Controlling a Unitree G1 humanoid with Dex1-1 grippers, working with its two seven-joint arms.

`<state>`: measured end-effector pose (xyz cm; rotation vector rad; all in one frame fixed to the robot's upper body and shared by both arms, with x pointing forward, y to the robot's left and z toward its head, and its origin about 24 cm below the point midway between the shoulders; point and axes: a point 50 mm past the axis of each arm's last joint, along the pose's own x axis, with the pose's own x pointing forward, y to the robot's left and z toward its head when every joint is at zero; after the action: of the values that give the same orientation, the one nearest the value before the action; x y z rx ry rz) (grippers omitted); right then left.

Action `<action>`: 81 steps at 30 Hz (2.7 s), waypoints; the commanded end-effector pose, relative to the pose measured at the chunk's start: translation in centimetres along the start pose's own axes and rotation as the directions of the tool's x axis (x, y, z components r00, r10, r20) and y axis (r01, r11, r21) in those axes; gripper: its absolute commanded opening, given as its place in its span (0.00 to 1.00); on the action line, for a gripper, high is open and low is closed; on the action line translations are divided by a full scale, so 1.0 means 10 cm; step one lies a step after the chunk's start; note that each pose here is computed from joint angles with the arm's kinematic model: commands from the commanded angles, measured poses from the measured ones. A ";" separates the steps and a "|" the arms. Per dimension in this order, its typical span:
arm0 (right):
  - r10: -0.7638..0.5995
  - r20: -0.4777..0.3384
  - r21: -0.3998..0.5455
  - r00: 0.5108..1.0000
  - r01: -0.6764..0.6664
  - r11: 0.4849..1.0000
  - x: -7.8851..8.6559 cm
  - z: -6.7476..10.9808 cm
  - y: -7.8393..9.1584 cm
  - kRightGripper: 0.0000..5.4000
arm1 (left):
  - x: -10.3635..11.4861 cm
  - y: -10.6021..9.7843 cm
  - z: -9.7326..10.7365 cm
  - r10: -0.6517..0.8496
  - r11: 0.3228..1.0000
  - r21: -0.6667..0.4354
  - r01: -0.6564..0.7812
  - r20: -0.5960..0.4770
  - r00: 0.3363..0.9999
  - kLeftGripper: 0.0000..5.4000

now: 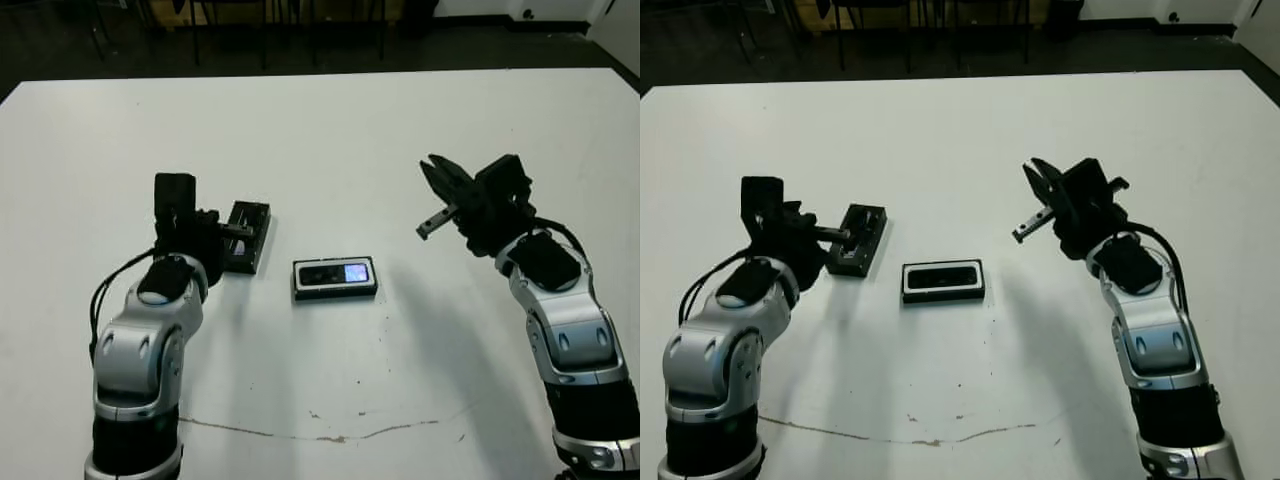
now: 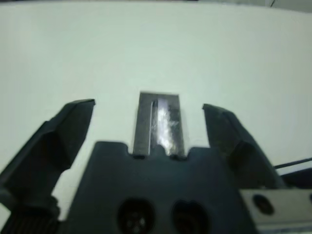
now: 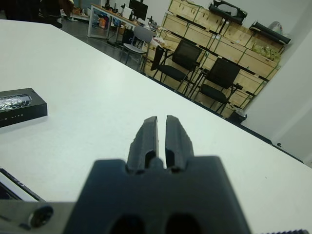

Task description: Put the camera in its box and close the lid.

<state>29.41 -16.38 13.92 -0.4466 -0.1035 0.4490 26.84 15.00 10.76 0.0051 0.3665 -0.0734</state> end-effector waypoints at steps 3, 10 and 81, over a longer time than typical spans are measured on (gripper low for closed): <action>-0.002 -0.033 -0.003 0.999 0.002 1.000 0.00 -0.04 0.00 0.00 | 0.05 -0.06 -0.08 0.001 1.000 0.006 -0.001 -0.062 0.998 1.00; 0.005 -0.026 -0.009 1.000 -0.005 1.000 0.02 -0.04 0.01 0.00 | 0.08 -0.14 -0.11 -0.006 1.000 0.027 0.008 -0.076 0.997 1.00; -0.013 -0.069 0.060 0.998 0.018 0.998 -0.07 -0.11 0.08 0.00 | 0.05 -0.01 -0.27 -0.133 0.954 0.267 0.139 -0.042 0.990 0.52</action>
<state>28.82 -16.18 13.41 -0.4198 -0.0714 0.4297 26.70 14.41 8.15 0.2216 0.3620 -0.2456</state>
